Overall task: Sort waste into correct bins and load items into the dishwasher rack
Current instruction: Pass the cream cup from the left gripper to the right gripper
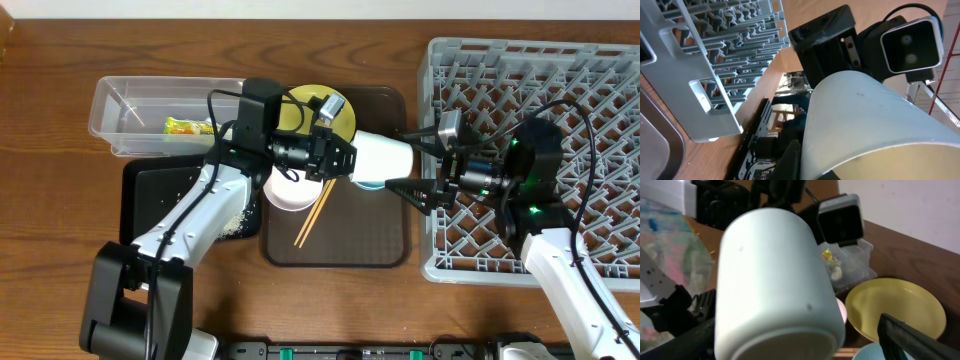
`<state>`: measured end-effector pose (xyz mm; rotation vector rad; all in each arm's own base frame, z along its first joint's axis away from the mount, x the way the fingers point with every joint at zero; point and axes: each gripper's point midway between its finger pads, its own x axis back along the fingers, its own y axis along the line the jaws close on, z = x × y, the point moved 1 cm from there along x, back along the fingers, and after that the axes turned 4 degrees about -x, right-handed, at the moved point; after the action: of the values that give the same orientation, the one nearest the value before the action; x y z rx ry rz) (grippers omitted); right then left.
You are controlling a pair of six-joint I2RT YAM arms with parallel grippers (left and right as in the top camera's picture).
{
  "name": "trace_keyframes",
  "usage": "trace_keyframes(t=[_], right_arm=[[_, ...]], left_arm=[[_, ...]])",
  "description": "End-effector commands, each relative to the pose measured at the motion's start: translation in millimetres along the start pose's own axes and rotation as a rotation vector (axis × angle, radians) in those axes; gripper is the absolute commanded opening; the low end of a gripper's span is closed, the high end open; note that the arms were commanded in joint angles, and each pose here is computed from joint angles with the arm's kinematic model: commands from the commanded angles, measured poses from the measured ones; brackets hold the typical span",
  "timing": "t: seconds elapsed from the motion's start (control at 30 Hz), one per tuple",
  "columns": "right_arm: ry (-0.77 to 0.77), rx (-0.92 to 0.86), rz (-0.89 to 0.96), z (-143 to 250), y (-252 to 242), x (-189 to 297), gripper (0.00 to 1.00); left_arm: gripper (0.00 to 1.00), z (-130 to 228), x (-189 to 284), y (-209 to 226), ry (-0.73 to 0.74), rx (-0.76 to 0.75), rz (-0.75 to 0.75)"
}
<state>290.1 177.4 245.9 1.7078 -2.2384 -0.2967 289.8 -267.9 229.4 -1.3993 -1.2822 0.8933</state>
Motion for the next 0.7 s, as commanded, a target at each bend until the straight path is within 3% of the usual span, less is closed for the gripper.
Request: trace_keyframes(t=[0.0,0.1,0.67], right_arm=[[-0.009,-0.01,-0.046,-8.0,7.5,-2.1,0.9],[-0.018,0.021,-0.083,-12.3,13.7,-1.6,0.84],[-0.009,0.011,-0.109,-11.9,21.8,-10.6,0.82]], left_arm=[[0.06,2.5,-4.9,-4.8,0.023,-0.003,0.014],[0.06,3.2,-5.9,-5.1,0.026,-0.003,0.015],[0.06,3.6,-6.4,-5.3,0.028,0.016,0.016]])
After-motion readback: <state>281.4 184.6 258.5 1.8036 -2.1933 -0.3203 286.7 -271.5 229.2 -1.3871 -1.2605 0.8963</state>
